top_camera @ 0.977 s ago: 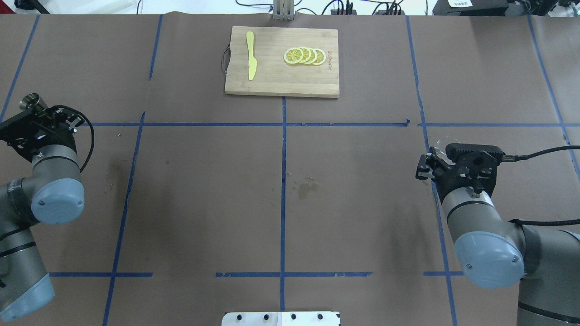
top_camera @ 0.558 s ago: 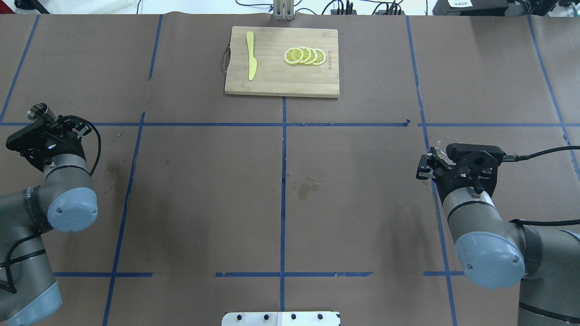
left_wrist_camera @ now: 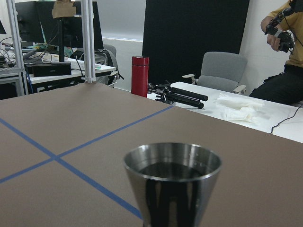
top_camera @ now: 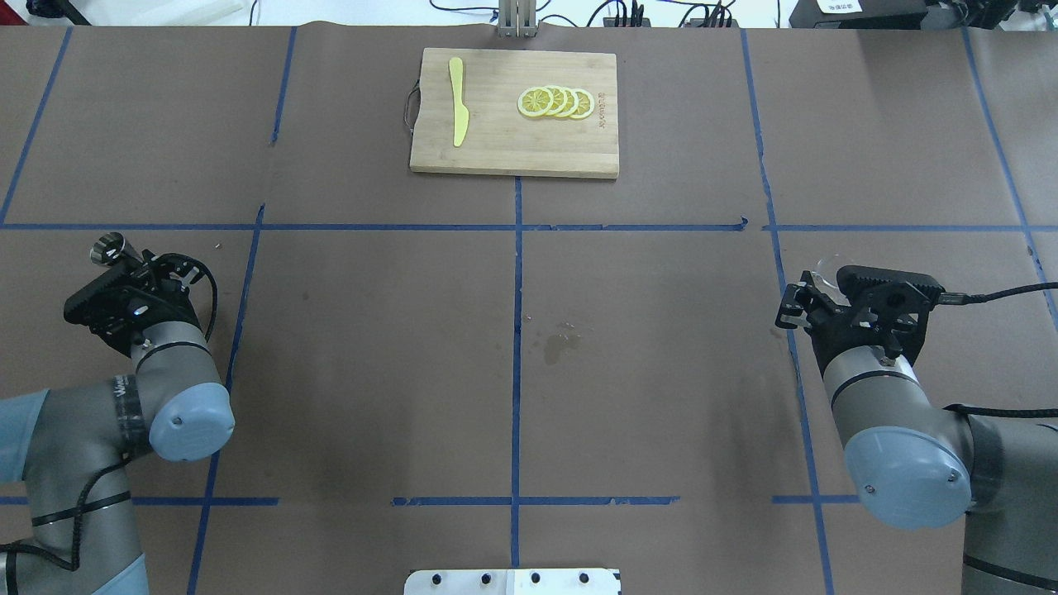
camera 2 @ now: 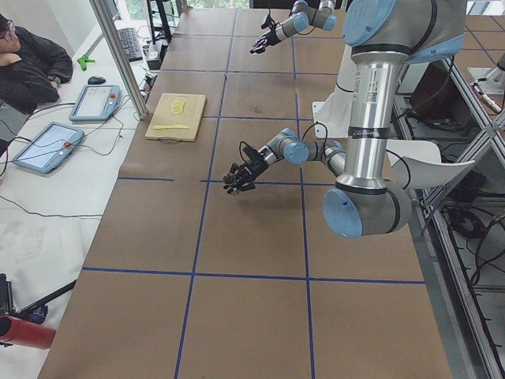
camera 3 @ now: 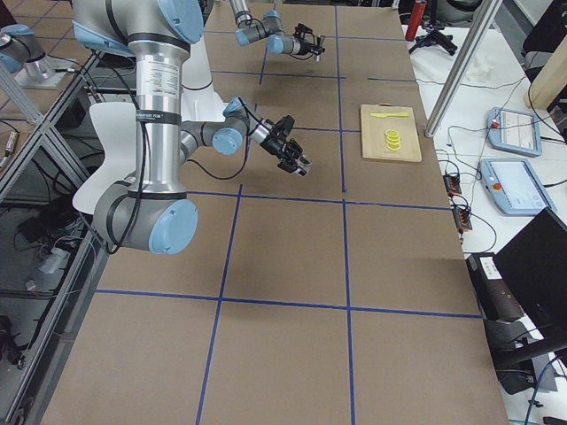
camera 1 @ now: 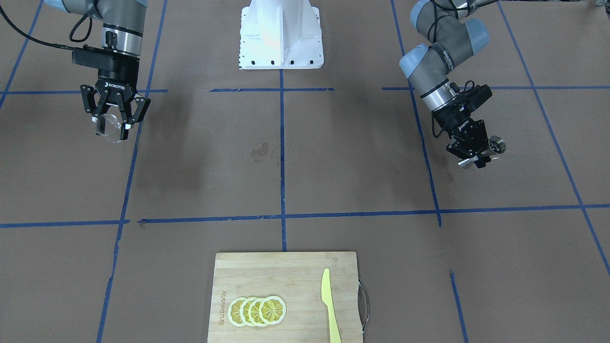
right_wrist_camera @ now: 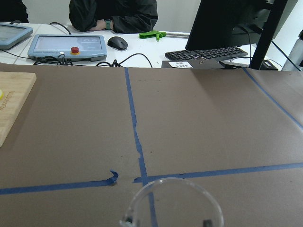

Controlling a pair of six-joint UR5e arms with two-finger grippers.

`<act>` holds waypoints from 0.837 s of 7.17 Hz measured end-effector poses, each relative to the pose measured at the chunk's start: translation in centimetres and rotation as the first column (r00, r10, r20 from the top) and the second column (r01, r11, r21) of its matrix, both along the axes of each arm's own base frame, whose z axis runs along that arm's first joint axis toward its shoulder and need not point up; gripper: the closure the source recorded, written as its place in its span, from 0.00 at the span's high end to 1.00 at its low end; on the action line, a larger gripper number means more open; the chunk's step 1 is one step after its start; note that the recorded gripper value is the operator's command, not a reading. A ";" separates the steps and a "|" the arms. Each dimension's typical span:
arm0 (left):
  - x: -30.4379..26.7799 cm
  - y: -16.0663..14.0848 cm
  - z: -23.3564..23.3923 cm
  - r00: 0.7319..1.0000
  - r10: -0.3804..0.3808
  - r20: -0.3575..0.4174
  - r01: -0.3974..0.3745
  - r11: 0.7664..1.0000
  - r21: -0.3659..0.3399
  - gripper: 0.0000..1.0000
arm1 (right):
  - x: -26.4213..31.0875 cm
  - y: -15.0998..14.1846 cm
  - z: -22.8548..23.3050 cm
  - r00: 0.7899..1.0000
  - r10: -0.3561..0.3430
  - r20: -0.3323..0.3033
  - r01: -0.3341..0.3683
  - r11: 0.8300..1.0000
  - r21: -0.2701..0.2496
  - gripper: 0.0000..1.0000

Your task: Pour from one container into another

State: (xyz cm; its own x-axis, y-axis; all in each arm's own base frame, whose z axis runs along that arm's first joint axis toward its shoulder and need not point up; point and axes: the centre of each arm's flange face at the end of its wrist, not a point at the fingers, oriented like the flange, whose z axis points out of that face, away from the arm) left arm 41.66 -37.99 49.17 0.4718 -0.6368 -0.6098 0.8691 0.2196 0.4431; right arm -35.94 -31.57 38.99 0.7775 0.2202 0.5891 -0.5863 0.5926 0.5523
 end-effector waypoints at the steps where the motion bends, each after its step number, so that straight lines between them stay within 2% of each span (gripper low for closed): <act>1: 1.3 1.0 -0.2 1.000 -0.011 0.018 0.011 1.000 -0.012 0.00 | 0.1 0.0 0.1 1.000 0.008 0.006 -0.008 1.000 -0.003 0.00; 2: 2.1 1.8 -0.1 0.999 -0.012 0.048 0.013 1.000 -0.024 0.00 | 0.1 0.1 0.2 1.000 0.011 0.009 -0.010 1.000 -0.004 0.00; 3: 2.6 2.4 0.2 0.997 -0.006 0.081 0.009 0.999 -0.034 0.05 | 0.1 0.1 0.2 1.000 0.012 0.010 -0.012 1.000 -0.005 0.00; 5: 3.7 3.4 0.2 0.992 0.012 0.124 -0.006 0.999 -0.046 0.24 | 0.1 0.1 0.2 1.000 0.012 0.012 -0.012 1.000 -0.005 0.00; 6: 4.4 3.4 -0.1 0.991 0.015 0.131 -0.009 0.999 -0.049 0.27 | 0.1 0.1 0.2 1.000 0.012 0.012 -0.012 1.000 -0.005 0.00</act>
State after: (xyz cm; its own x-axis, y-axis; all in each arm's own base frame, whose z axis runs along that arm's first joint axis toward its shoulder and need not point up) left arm 46.06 -34.60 49.03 0.5534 -0.6576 -0.5111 0.8015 0.2536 0.5416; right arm -35.81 -31.47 39.15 0.7675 0.2321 0.5976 -0.6000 0.5882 0.5422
